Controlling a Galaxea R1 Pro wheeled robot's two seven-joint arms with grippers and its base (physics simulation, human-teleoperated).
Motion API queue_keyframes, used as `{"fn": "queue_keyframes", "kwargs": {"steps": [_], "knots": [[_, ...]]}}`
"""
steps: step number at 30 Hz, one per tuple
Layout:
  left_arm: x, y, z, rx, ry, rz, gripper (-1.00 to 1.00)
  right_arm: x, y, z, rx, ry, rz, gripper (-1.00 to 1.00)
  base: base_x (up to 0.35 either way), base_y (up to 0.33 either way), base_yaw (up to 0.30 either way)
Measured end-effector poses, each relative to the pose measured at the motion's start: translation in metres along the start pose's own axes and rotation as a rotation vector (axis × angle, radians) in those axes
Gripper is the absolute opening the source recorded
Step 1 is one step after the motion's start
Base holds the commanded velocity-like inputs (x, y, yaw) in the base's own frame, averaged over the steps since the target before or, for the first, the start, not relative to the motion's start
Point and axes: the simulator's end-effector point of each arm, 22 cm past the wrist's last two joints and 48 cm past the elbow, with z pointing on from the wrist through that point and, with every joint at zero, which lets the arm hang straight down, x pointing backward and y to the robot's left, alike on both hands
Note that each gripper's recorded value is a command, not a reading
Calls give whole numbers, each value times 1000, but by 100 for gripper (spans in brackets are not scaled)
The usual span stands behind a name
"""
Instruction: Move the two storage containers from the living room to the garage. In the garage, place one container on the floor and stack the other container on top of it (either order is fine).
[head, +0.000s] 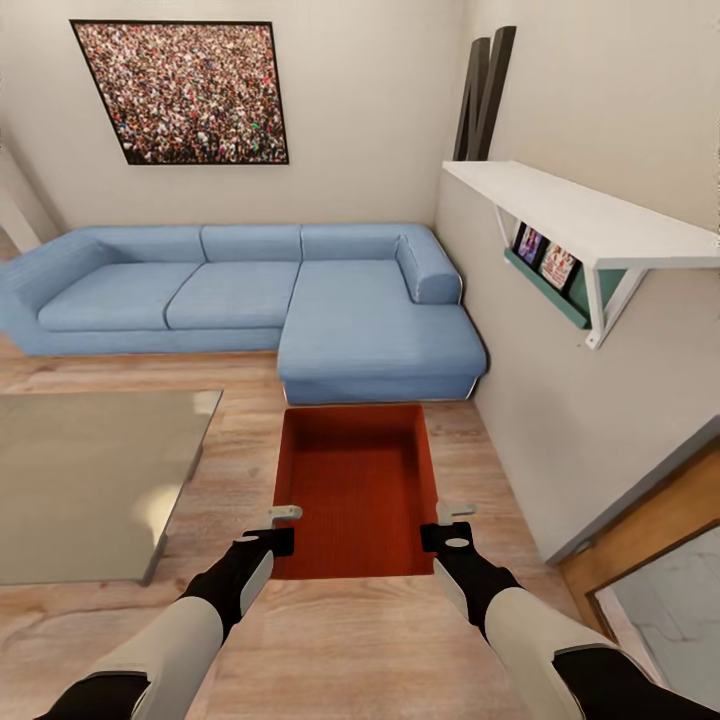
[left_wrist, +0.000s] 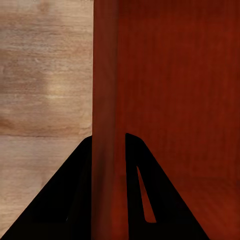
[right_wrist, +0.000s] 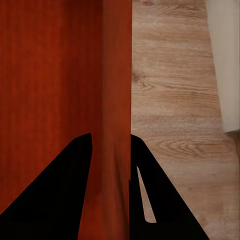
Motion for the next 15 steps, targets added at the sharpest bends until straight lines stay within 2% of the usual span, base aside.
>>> {"fn": "queue_keyframes", "kwargs": {"steps": [15], "knots": [[-11,0,-7,3,-24,-5,-100,-13,-2,-7,2,-24,-1,-100,0,0,0]]}}
